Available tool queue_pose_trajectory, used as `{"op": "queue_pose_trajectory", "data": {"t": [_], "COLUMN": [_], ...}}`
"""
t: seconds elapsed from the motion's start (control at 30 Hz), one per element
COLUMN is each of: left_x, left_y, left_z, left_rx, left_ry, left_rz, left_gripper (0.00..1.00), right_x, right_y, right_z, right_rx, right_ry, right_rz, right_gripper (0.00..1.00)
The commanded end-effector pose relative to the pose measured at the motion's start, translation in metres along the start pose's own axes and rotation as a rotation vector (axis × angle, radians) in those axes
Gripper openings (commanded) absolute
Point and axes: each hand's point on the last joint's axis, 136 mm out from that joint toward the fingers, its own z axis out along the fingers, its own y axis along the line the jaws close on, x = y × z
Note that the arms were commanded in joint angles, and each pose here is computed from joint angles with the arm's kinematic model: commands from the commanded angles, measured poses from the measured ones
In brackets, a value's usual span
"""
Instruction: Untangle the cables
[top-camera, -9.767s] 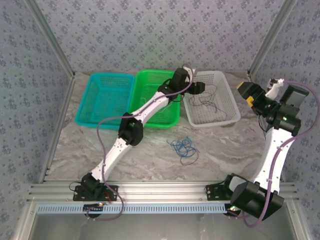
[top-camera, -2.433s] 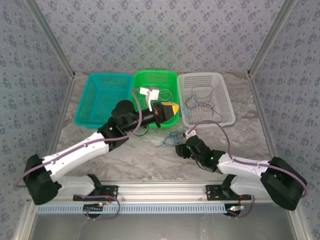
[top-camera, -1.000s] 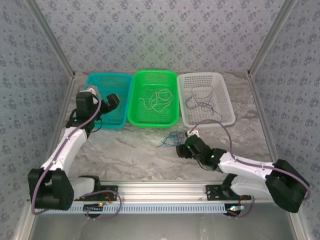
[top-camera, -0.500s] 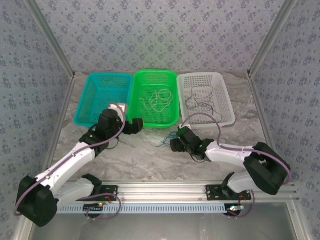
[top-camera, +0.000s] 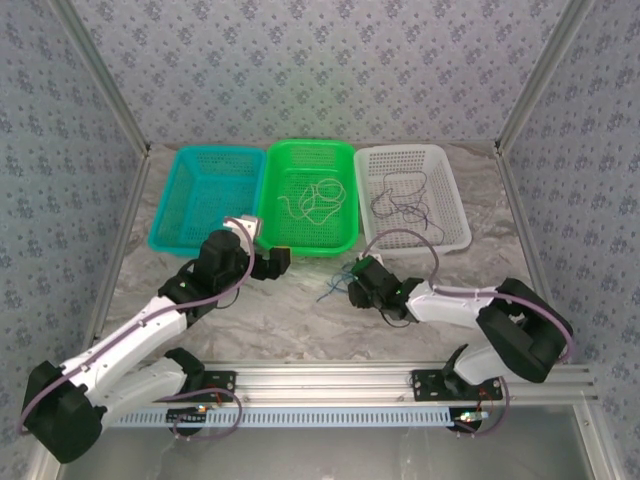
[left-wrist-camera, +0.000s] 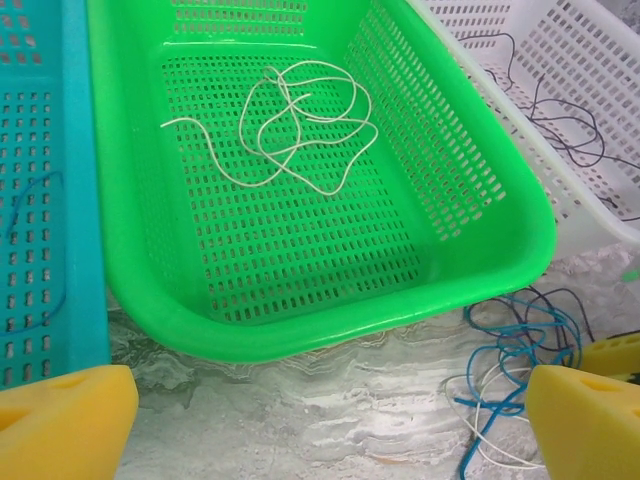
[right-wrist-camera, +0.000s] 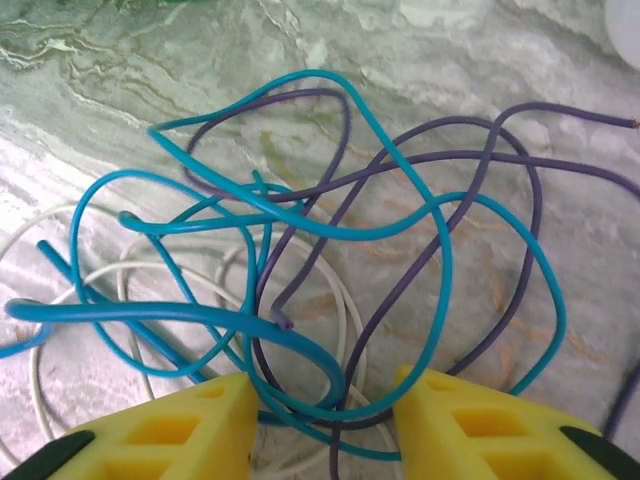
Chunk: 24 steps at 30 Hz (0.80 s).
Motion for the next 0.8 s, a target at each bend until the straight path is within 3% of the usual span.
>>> {"op": "queue_pose_trajectory", "data": {"t": [0.0, 0.23, 0.6, 0.77], "left_x": [-0.003, 0.006, 0.056, 0.082], "left_y": [-0.003, -0.012, -0.055, -0.073], "left_z": [0.001, 0.011, 0.038, 0.055], "left_rx": [0.008, 0.053, 0.162, 0.242], "left_ry": [-0.009, 0.037, 0.259, 0.323], "left_rz": [0.019, 0.034, 0.173, 0.081], "left_gripper": [0.99, 0.99, 0.92, 0.84], "right_x": [0.044, 0.039, -0.008, -0.016], "right_y": [-0.013, -0.009, -0.005, -0.014], "right_z": [-0.007, -0.035, -0.081, -0.082], "right_rx": [0.029, 0.002, -0.064, -0.061], "right_ry": [0.137, 0.091, -0.096, -0.142], "right_rz": [-0.009, -0.039, -0.024, 0.031], "right_gripper": [0.39, 0.39, 0.45, 0.50]}}
